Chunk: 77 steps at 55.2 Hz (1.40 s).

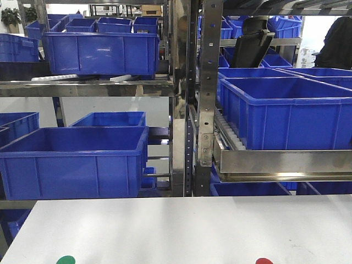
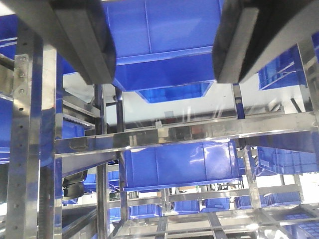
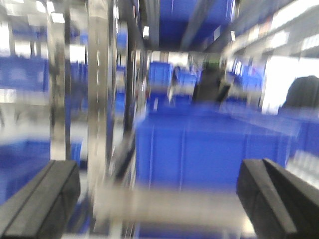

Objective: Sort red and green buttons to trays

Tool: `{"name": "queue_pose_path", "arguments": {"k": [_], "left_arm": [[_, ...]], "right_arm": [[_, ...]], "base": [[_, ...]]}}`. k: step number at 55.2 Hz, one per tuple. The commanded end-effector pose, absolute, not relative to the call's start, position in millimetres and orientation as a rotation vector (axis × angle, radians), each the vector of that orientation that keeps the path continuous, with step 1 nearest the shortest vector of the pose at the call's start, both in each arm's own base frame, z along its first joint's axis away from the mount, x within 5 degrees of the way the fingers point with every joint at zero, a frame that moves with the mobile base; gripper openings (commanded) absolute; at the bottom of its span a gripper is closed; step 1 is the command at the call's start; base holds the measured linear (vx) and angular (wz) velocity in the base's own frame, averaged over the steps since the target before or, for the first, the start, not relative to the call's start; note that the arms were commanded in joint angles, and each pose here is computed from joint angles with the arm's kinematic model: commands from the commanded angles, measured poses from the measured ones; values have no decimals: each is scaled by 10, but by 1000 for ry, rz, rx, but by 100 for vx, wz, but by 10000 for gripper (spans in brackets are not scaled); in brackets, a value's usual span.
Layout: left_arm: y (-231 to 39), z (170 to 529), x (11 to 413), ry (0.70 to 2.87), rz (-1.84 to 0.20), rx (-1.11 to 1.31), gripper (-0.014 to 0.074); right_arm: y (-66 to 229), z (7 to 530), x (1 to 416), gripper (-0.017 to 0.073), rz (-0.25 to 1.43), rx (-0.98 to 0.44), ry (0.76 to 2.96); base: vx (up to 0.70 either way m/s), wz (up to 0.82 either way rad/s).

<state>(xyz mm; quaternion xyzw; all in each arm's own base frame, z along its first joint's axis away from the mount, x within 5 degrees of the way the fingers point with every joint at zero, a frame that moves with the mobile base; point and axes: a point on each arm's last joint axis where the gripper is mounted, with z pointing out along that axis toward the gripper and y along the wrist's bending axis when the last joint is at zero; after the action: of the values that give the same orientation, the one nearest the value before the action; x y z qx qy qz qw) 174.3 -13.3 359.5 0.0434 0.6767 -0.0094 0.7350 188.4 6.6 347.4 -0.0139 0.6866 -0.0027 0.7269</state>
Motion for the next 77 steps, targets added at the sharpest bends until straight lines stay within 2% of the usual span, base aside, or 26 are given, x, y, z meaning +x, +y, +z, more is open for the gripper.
{"name": "queue_pose_path", "arguments": {"k": [1, 8, 14, 19, 24, 36, 57, 59, 62, 71, 77], "left_arm": [[-131, 3804, 1713, 1364, -38, 73, 552], [-131, 3801, 1714, 1367, -38, 74, 552], [-131, 3801, 1714, 1367, -38, 74, 552], [-131, 3800, 1714, 1368, -38, 74, 552], [-131, 3798, 1714, 1370, -38, 74, 552], [-132, 3778, 1718, 1393, -38, 75, 552], [-132, 3775, 1719, 1396, -37, 76, 552], [-132, 3775, 1719, 1396, -37, 76, 552], [-132, 3774, 1719, 1397, -37, 76, 552], [-132, 3771, 1719, 1400, -37, 76, 552], [-131, 3737, 1725, 1438, -41, 72, 552]], "right_arm": [[123, 2963, 2023, 666, 21, -32, 1610], [232, 2159, 2004, 607, 52, -65, 1728], [376, 1811, 2018, 557, 77, -194, 1708], [480, 1579, 2134, 539, 138, -246, 1705], [537, 1455, 2239, 538, 199, -235, 1644], [553, 1036, 2509, 538, 176, -193, 1766], [643, 893, 2994, 526, 174, -172, 1709], [649, 881, 3021, 505, 174, -172, 1706], [654, 858, 3047, 425, 173, -173, 1713], [653, 843, 3037, -14, 176, -172, 1729], [659, 848, 3034, -15, 184, -175, 1722]], "base": [[0, 0], [0, 0], [0, 0], [0, 0], [0, 0], [0, 0], [0, 0], [0, 0], [0, 0], [0, 0], [0, 0]]}}
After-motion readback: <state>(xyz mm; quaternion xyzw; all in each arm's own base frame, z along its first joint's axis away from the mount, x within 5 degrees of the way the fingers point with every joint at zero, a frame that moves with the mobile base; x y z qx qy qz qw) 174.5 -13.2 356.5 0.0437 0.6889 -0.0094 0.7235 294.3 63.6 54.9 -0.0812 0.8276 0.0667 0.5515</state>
